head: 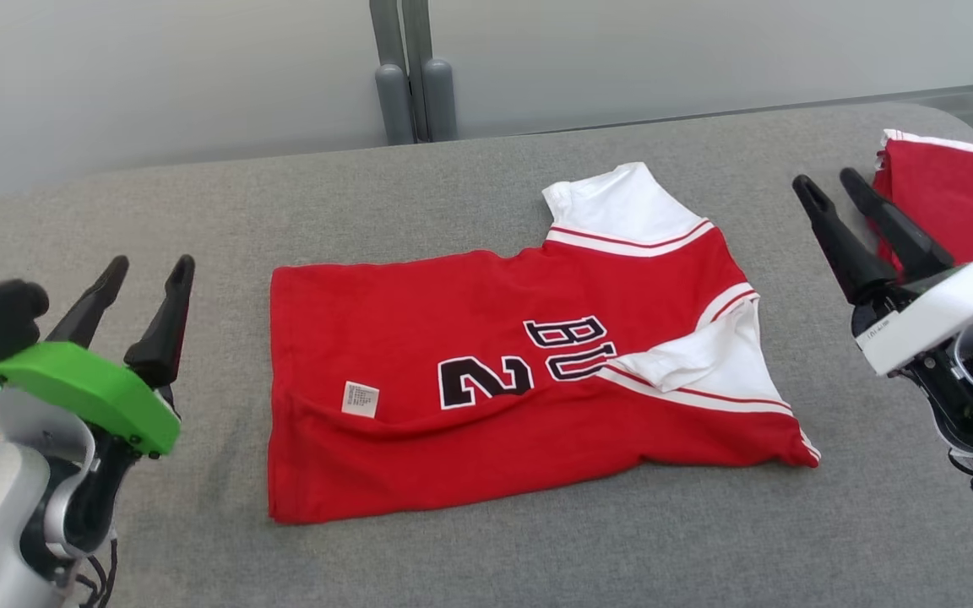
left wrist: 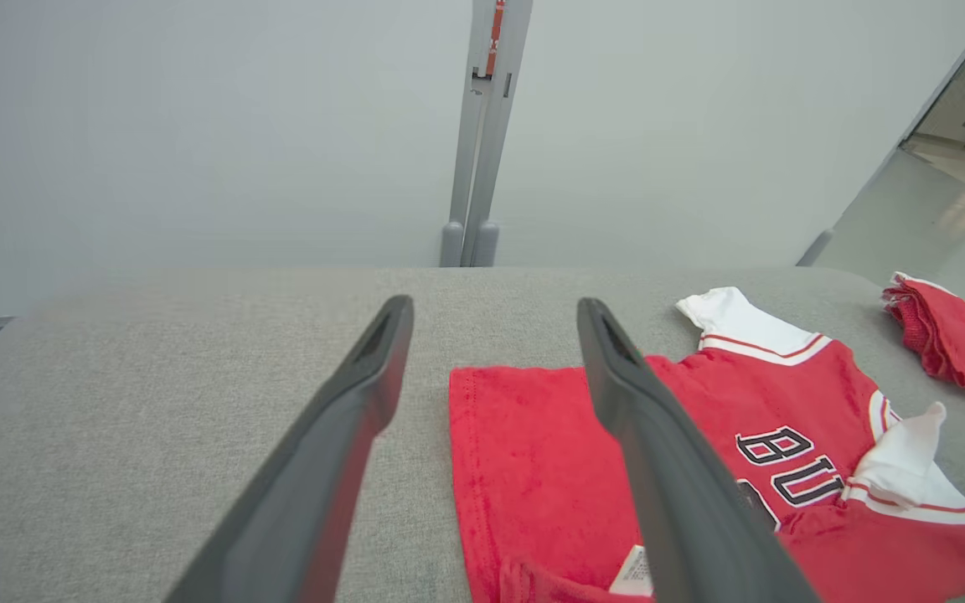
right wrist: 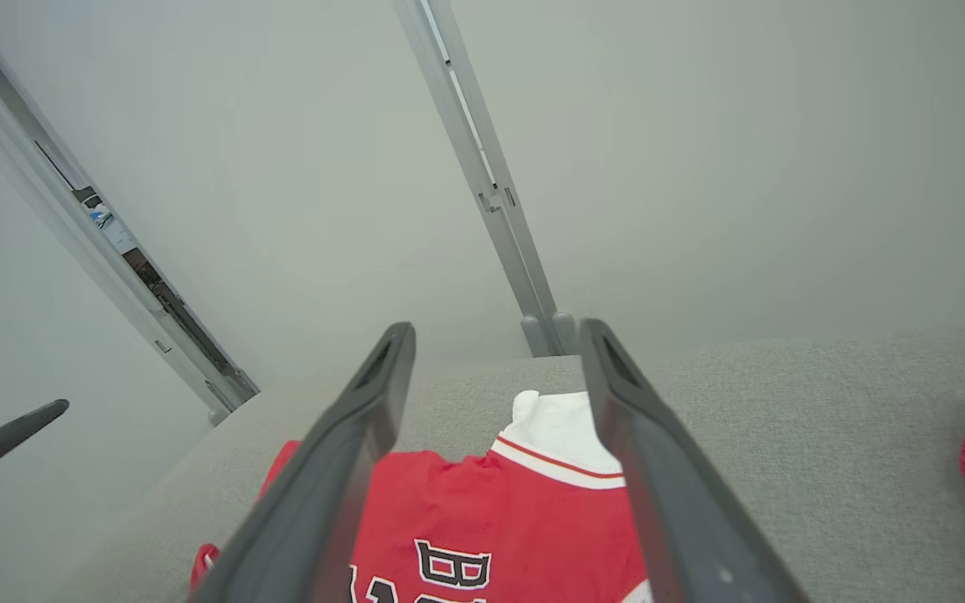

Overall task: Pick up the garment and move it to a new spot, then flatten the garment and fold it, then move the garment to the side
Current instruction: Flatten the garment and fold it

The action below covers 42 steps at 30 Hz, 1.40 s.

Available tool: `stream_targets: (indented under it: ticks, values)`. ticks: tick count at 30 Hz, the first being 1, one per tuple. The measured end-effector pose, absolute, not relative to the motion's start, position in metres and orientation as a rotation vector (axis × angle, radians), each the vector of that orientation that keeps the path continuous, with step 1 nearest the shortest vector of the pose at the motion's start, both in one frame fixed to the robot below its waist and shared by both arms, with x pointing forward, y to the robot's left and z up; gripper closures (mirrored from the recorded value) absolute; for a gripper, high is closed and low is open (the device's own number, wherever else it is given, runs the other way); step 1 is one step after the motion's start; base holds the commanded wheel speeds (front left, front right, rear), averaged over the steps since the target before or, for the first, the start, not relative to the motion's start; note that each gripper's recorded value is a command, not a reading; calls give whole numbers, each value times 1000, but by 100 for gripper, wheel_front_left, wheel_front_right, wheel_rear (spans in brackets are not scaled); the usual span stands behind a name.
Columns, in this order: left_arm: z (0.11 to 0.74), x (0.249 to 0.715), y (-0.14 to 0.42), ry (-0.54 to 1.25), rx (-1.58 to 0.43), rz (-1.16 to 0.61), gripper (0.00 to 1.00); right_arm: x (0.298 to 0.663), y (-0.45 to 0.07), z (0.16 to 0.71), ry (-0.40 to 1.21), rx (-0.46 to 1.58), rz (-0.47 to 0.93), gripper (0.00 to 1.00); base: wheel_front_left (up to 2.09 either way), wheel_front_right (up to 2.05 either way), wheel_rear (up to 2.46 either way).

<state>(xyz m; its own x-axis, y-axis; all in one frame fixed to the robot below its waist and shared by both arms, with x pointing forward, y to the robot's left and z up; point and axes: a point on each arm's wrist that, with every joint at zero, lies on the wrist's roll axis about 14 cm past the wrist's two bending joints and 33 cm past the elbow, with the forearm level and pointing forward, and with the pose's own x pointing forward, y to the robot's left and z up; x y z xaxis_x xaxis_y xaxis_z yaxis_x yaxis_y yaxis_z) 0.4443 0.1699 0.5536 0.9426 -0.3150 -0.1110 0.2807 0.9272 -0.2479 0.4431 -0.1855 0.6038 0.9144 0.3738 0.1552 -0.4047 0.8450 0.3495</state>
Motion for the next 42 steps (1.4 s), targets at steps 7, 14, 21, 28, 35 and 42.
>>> stream_targets:
  ticks: [7,14,21,28,35,42]
  values:
    - [562,415,172,-58,-208,-209,0,429,-204,602,-214,351,287,0,0,0,0]
    - [541,394,170,-57,-160,-158,0,404,-197,550,-134,342,223,0,0,0,0]
    - [514,380,172,-21,-173,-91,0,399,-195,536,-112,289,203,0,0,0,0]
    - [506,375,172,-20,-189,-87,0,394,-196,533,-109,267,191,0,0,0,0]
    - [512,373,172,-52,-185,-92,0,390,-202,546,-145,241,185,0,0,0,0]
    - [502,371,171,-29,-197,-88,0,388,-214,532,-103,219,156,0,0,0,0]
